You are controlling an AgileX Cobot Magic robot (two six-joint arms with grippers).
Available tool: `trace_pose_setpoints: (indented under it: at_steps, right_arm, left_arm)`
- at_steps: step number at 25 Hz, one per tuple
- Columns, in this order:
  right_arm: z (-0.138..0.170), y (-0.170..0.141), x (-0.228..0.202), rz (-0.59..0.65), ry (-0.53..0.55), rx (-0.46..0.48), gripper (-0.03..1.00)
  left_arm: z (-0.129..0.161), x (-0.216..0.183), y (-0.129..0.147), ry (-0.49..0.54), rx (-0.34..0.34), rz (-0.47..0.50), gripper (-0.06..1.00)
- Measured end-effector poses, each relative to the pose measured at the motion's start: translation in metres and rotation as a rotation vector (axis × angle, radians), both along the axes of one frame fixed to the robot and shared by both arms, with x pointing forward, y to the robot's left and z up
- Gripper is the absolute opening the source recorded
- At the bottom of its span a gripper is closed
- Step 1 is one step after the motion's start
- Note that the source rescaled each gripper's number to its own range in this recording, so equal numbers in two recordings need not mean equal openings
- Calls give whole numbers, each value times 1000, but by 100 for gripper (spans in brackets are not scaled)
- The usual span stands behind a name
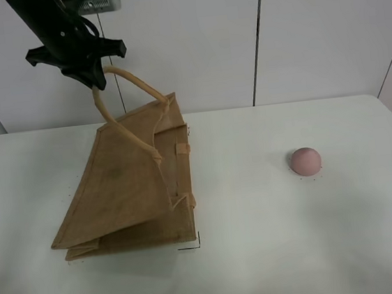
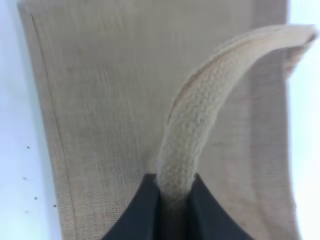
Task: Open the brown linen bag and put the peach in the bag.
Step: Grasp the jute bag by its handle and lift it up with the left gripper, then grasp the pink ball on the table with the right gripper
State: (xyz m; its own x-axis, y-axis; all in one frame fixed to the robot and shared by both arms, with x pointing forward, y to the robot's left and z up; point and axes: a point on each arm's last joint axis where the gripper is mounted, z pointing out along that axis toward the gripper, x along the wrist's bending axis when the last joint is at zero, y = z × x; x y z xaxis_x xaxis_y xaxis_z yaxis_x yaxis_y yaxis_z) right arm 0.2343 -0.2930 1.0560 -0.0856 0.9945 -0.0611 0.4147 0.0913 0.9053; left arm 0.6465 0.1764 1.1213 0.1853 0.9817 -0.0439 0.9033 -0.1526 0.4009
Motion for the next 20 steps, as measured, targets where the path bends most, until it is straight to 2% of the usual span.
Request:
trace_pose_setpoints:
  at_steps: [6, 12, 20]
  right_arm:
    - [1, 0, 1, -1, -13, 0, 100]
    - [2, 0, 4, 0, 4, 8, 100]
    - [14, 4, 71, 18, 287, 72, 100]
  left_arm:
    - [38, -21, 7, -91, -16, -17, 0]
    - [44, -25, 8, -105, -17, -21, 0]
    - [57, -33, 11, -137, -24, -22, 0]
